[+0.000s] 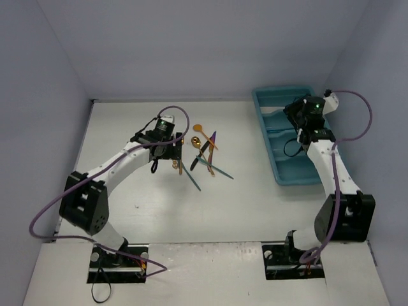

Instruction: Sort the eating utensils into containers

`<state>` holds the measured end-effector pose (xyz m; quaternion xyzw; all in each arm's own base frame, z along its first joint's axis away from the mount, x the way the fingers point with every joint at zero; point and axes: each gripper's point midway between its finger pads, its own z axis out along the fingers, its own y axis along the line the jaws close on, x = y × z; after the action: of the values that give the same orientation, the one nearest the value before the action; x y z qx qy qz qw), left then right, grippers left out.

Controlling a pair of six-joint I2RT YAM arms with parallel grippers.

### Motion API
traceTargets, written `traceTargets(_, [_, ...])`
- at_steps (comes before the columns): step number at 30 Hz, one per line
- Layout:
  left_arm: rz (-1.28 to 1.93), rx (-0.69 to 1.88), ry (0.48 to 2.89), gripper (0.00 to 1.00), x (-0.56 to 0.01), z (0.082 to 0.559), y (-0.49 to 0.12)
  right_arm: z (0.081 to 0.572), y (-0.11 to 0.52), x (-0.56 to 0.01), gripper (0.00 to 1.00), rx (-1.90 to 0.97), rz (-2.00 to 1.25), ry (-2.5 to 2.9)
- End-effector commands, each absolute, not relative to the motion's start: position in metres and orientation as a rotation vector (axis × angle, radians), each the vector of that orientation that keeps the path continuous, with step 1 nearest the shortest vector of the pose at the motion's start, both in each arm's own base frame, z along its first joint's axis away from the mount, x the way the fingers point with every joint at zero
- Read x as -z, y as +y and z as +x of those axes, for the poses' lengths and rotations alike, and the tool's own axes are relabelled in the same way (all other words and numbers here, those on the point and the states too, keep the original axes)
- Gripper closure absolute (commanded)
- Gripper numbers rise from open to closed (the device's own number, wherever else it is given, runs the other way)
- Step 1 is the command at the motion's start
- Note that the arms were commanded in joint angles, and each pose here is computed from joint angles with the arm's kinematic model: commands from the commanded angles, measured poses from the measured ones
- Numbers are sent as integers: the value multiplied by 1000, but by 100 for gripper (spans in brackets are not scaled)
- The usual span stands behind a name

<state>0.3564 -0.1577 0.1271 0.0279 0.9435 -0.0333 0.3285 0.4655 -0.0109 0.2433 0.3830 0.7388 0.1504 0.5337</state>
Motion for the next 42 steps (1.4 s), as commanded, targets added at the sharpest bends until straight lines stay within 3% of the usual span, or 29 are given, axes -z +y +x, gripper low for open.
traceTargets(1, [-86,74,2403,25,-128,397,-164,420,34,-247,62,-482,726,1809])
traceTargets(8, [-152,-1,2449,30,-92,434,-166,351,66,-253,62,-564,548,1790])
traceTargets(18, [-222,-4,2416,43,-87,466,-158,292,94,-217,62,-754,477,1871])
traceTargets(33, [-265,-66,2490,57,-50,472,-149,279,91,-206,61,-713,455,1915])
traceTargets(37, [-263,-80,2509,68,-40,472,-146,278,91,-205,61,-711,455,1916])
traceTargets(42, [-239,-82,2532,92,-29,473,-148,277,91,-205,61,-704,441,1919])
